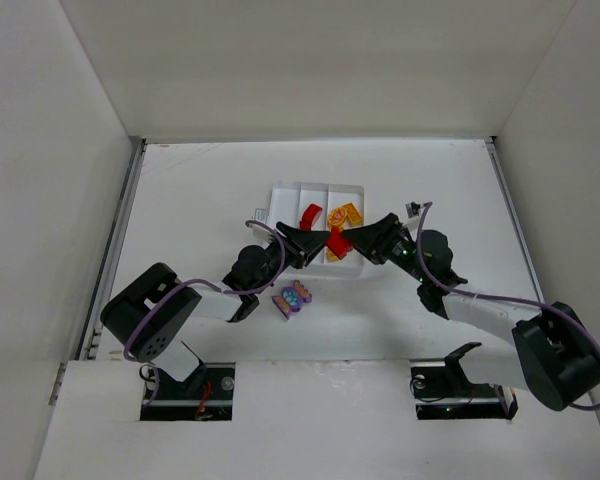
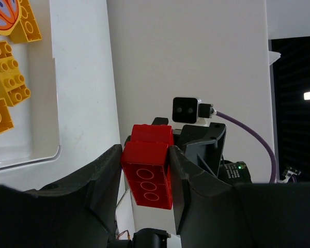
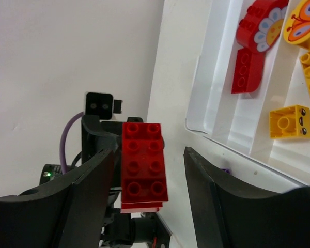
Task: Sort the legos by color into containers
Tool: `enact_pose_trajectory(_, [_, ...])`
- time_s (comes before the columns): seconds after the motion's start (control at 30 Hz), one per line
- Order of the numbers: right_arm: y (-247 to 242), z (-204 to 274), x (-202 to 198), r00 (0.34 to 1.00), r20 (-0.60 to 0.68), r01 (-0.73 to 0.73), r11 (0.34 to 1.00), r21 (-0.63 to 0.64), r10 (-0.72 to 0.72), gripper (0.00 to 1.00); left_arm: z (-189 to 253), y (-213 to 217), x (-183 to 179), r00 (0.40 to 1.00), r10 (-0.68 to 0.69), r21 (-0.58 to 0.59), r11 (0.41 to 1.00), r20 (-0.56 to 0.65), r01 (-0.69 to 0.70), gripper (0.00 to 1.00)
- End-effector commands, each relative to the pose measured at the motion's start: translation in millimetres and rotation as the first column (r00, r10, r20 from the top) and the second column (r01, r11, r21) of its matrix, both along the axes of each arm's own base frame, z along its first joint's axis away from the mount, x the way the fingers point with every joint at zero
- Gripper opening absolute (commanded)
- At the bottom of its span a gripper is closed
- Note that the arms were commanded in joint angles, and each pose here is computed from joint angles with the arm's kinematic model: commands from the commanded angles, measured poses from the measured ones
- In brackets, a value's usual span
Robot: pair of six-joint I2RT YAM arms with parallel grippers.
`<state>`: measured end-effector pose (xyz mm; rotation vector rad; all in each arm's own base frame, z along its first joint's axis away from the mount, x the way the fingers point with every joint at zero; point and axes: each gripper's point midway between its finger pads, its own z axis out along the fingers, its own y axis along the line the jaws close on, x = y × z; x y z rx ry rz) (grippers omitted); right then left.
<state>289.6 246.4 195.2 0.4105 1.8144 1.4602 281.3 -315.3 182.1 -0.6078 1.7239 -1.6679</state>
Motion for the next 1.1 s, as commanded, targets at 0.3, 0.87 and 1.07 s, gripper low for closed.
enact_pose_trajectory(0.3, [13.6, 31.0, -0.8, 0.994, 0.083, -0.078, 0.995, 0.069, 0.072, 0.52, 36.2, -2.5, -0.1, 0.996, -0.007, -0.078, 0.997, 0.092, 0.014, 0.09])
enact_pose_trajectory(0.87, [-12.5, 41.1, 7.7, 0.994, 0.107, -0.043, 0.987, 0.154, 0.027, 0.31, 34.2, 1.3, -8.9, 0.995, -0.031, -0.073, 0.997, 0.097, 0.039, 0.08])
enact_pose_trajectory(1.07, [-38.7, 52.2, 26.0, 0.99, 0.129, 0.034, 0.988, 0.15, -0.053, 0.31, 25.0, 11.0, -21.3, 0.995, -0.05, -0.048, 0.997, 0.089, 0.055, 0.08])
